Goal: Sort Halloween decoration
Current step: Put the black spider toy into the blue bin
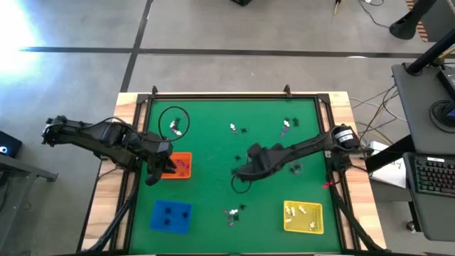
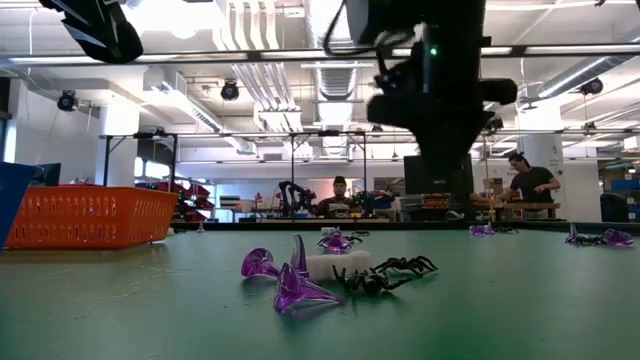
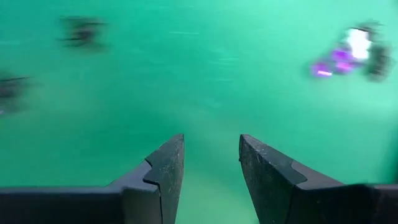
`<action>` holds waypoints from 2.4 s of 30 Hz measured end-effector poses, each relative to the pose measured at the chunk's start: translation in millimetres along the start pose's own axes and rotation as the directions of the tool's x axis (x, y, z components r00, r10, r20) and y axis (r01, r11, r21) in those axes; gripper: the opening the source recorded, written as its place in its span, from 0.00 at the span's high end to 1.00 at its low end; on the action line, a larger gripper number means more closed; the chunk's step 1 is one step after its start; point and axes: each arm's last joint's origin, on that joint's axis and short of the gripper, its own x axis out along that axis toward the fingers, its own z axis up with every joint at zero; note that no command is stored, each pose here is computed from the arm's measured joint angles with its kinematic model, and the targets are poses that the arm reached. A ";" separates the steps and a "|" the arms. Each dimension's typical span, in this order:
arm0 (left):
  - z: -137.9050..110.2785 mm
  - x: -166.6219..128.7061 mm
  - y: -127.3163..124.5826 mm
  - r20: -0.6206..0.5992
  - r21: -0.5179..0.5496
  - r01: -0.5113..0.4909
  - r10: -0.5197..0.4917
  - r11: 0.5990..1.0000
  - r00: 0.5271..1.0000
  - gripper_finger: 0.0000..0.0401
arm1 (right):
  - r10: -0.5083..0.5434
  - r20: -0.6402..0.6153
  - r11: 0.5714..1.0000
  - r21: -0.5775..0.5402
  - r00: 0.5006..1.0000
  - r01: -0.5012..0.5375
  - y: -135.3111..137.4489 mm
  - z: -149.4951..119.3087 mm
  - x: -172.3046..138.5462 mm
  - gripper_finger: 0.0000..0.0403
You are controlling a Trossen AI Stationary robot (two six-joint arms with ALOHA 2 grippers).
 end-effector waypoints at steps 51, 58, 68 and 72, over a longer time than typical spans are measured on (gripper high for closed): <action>-5.8 -2.3 4.9 -0.023 -0.118 -0.100 0.098 0.988 0.995 0.80 | -0.058 -0.249 0.881 0.442 0.967 0.167 -222.6 72.3 151.9 0.63; -2.0 -2.0 3.3 0.015 -0.123 -0.080 0.083 0.989 0.996 0.80 | -0.070 -0.290 0.894 0.407 0.954 0.189 -221.1 73.5 170.5 0.63; -1.3 -2.0 2.9 0.023 -0.133 -0.076 0.080 0.988 0.997 0.80 | -0.058 -0.301 0.893 0.411 0.952 0.185 -224.3 74.7 176.7 0.76; -1.3 -2.0 2.9 0.022 -0.137 -0.075 0.079 0.988 0.997 0.80 | -0.044 -0.310 0.885 0.429 0.950 0.181 -230.0 75.7 179.0 0.84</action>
